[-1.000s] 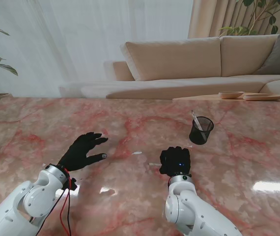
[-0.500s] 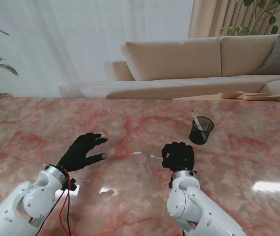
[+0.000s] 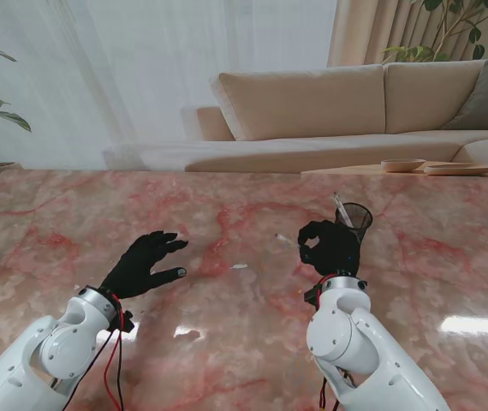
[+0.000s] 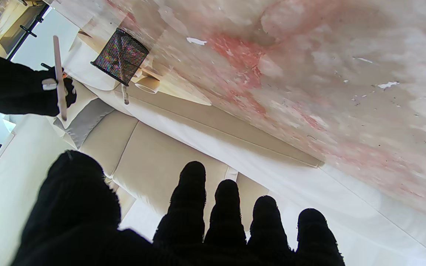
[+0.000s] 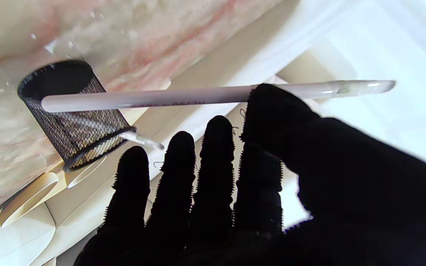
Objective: Insert makeup brushes into the holder
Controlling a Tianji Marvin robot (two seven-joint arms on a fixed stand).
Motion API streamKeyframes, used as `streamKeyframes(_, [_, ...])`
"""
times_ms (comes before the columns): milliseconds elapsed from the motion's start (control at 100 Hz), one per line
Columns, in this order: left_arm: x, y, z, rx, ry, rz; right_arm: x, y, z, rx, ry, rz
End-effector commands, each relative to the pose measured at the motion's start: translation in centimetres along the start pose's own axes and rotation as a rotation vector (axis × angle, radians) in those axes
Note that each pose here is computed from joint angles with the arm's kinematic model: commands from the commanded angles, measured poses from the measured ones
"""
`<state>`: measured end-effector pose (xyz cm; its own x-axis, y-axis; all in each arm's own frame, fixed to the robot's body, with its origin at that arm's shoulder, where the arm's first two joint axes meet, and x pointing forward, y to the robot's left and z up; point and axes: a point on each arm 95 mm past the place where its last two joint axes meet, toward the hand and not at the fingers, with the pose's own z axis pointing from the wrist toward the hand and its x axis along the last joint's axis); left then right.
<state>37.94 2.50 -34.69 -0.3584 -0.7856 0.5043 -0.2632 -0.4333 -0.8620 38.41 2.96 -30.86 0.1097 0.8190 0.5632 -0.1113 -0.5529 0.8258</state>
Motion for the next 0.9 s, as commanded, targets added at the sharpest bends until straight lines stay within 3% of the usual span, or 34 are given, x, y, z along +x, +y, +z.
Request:
streamKeyframes(0, [0.1,0.2,0.0,-0.006,0.001,-0.001,0.4,1.2,0.4,-0.015,-0.002,0.045])
streamKeyframes(500, [0.2,0.4,0.4,-0.02,0.0,0.0,-1.3,8.0,4.8,-0.097,-0.037,0.345])
streamKeyframes(890, [0.2,0.4,0.6,-0.031,-0.012,-0.001,-3.3,9.5,8.0,-0.071,-0.105,0.564])
